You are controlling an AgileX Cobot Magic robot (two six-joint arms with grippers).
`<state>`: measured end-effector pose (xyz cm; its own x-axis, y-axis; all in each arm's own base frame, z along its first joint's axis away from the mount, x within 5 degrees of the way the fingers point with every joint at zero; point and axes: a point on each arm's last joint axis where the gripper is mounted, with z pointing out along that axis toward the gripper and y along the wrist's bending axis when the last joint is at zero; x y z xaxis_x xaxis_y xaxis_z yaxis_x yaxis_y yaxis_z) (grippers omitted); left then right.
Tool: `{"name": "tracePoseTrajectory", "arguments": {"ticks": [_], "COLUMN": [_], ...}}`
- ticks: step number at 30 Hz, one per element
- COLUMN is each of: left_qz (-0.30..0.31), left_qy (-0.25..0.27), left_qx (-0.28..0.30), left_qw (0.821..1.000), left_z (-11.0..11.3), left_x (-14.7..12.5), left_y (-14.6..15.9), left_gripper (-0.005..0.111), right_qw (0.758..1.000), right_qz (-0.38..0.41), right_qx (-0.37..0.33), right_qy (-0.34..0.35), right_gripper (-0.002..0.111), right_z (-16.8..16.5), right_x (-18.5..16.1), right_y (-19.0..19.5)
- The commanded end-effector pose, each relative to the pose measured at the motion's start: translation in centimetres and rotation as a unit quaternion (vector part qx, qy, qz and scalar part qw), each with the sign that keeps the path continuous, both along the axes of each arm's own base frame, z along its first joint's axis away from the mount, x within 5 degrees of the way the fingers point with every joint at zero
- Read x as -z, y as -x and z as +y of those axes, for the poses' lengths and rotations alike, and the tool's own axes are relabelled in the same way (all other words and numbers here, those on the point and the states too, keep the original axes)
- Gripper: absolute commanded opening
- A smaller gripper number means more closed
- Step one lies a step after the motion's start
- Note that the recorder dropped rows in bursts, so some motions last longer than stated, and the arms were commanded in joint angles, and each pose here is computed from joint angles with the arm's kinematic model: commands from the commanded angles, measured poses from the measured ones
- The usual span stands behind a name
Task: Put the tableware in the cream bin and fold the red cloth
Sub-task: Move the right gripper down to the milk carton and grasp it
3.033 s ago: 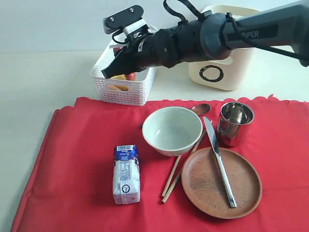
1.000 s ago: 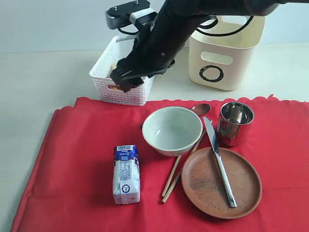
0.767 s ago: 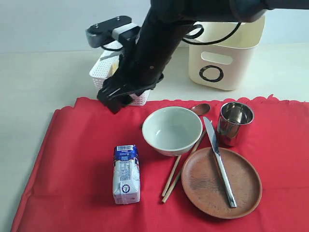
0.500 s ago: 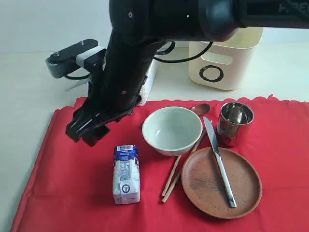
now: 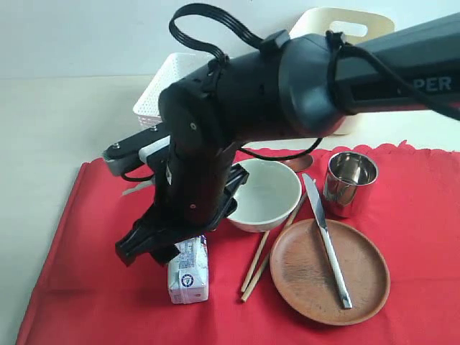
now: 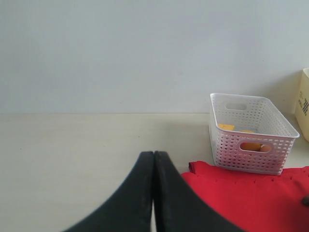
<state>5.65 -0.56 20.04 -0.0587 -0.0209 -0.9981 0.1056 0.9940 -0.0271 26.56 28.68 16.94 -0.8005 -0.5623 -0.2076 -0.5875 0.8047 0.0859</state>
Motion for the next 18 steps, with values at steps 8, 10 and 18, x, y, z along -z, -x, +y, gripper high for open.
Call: {"name": "tracePoseTrajectory", "arguments": {"ticks": [8,10,18], "left_qz": [-0.003,-0.003,-0.003], "left_qy": [0.003,0.003,0.003], "left_qx": [0.004,0.004,0.004], "left_qw": [1.0,1.0,1.0], "left_z": [0.0,0.0,0.0], "left_x": [0.0,0.0,0.0], "left_y": [0.0,0.0,0.0], "left_gripper": [0.001,0.001,0.001], "right_qw": [0.998,0.997,0.997], "right_qz": [0.007,0.016,0.03], "right_qx": [0.068,0.069,0.07], "right_qy": [-0.005,0.003,0.019], "right_gripper": [0.066,0.066,0.066], "right_z": [0.0,0.1,0.2], "right_x": [1.6,2.8,5.0], "right_y": [-0.1,-0.2,-0.3]}}
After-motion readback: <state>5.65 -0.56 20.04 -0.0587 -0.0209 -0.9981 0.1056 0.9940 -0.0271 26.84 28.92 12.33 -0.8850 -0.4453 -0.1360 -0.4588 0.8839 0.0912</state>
